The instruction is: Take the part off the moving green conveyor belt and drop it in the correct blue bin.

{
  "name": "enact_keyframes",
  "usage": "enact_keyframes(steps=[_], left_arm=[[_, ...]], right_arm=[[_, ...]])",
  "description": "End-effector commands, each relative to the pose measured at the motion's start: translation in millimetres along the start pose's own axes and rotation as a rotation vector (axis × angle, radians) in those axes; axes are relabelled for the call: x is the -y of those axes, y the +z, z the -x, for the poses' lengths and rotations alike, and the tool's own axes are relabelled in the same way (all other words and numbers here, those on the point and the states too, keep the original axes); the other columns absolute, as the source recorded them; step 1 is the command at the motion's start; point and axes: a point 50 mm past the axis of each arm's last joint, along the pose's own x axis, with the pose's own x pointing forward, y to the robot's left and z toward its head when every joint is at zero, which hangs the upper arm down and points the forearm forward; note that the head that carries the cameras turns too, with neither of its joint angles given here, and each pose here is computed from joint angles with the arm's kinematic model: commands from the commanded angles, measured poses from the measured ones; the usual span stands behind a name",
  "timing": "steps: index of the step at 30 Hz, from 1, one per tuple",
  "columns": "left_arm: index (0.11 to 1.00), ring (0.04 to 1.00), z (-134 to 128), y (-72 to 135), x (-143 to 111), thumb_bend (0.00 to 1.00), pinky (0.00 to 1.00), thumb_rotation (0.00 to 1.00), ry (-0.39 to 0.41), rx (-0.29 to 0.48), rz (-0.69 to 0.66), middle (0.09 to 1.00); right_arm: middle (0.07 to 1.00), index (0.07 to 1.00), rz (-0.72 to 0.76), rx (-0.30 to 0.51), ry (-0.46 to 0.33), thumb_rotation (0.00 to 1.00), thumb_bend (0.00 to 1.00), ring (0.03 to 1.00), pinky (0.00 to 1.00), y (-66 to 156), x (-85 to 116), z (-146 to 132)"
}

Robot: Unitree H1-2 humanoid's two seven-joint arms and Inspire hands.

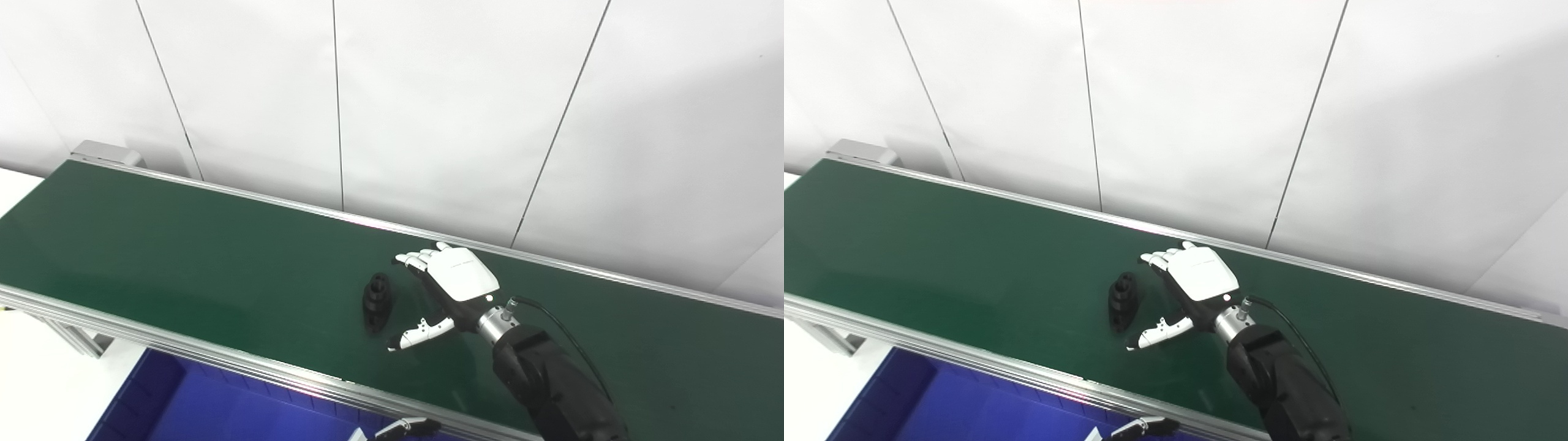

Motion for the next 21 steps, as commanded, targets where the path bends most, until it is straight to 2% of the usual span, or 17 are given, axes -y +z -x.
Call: enact_keyframes(steps=[1, 11, 21], left_arm=[[0.820, 0.831, -3.2, 11.5, 37.9, 1.00, 0.77, 0.93, -0.053, 0.020, 0.063, 0.834], [0.823, 0.831, -0.6, 13.7, 40.1, 1.00, 0.78, 0.93, -0.053, 0.024, 0.062, 0.835], [0.825, 0.832, 3.7, 16.0, 43.2, 1.00, 0.78, 0.93, -0.055, 0.024, 0.065, 0.836]], right_arm=[[0.865, 0.867, 0.047, 0.010, -0.091, 0.89, 1.00, 0.915, 1.00, 1.5, 31.2, -14.7], [0.889, 0.877, 0.046, 0.009, -0.097, 0.89, 1.00, 0.937, 1.00, 1.2, 36.1, -15.2], [0.883, 0.876, 0.042, 0.010, -0.068, 0.90, 1.00, 0.917, 1.00, 1.2, 26.7, -16.1]])
